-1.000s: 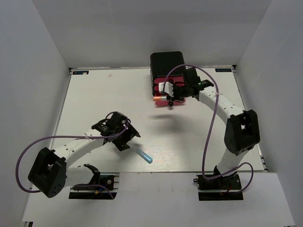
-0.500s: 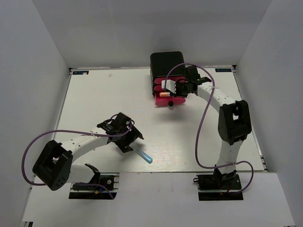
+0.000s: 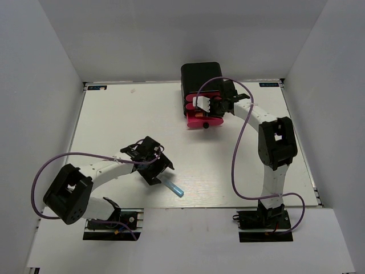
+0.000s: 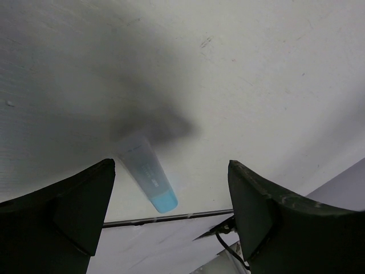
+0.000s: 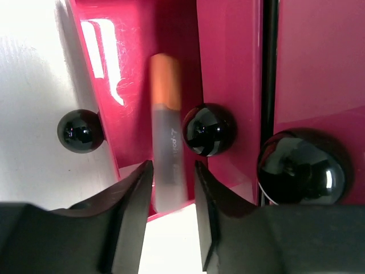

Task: Sort the stationery into containers
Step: Place the pen in the drawer.

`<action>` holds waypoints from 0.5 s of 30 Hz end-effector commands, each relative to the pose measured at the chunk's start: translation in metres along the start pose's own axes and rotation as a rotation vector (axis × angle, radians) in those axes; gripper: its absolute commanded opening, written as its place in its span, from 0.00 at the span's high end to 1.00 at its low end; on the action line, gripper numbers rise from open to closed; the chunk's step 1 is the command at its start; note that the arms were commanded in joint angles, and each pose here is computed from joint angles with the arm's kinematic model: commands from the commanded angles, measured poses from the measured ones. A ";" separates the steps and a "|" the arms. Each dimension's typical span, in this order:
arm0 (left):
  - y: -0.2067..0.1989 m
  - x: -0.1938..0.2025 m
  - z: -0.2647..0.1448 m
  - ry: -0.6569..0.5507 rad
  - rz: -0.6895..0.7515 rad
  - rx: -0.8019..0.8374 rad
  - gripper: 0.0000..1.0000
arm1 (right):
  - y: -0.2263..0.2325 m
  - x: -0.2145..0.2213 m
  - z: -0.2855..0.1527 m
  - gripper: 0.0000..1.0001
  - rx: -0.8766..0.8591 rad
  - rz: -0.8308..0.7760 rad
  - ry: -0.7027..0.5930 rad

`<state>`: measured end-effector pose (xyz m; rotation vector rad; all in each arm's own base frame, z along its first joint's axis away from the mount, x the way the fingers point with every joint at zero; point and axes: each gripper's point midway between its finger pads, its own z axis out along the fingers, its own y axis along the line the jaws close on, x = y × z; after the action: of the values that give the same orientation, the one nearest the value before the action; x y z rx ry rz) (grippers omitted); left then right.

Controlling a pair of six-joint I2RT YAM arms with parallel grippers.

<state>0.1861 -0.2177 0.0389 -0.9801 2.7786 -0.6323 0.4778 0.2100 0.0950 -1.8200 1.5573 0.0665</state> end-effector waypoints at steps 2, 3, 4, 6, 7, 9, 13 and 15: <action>-0.009 0.003 -0.001 0.019 -0.001 -0.002 0.10 | -0.018 -0.016 -0.021 0.58 0.057 0.006 -0.035; -0.007 0.003 0.001 0.021 -0.002 -0.011 0.10 | -0.015 -0.025 -0.022 0.56 0.051 -0.003 -0.046; -0.011 0.002 0.000 0.019 -0.001 -0.003 0.10 | -0.018 -0.023 -0.028 0.54 0.062 0.011 -0.051; -0.007 0.005 0.000 0.029 0.004 -0.028 0.10 | -0.014 -0.023 -0.032 0.53 0.061 0.019 -0.054; -0.007 0.005 0.002 0.032 0.002 -0.043 0.10 | -0.015 -0.026 -0.037 0.53 0.067 0.024 -0.063; -0.005 0.006 0.002 0.039 -0.002 -0.074 0.10 | -0.012 -0.030 -0.042 0.53 0.066 0.043 -0.076; -0.010 0.011 0.004 0.050 0.035 -0.085 0.13 | -0.014 -0.042 -0.063 0.53 0.108 0.070 -0.126; -0.009 0.013 0.007 0.060 0.040 -0.115 0.15 | -0.010 -0.044 -0.065 0.50 0.110 0.102 -0.148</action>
<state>0.1842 -0.2288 0.0311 -0.9650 2.8775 -0.5208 0.4530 0.2089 0.1413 -1.7050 1.5485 0.1158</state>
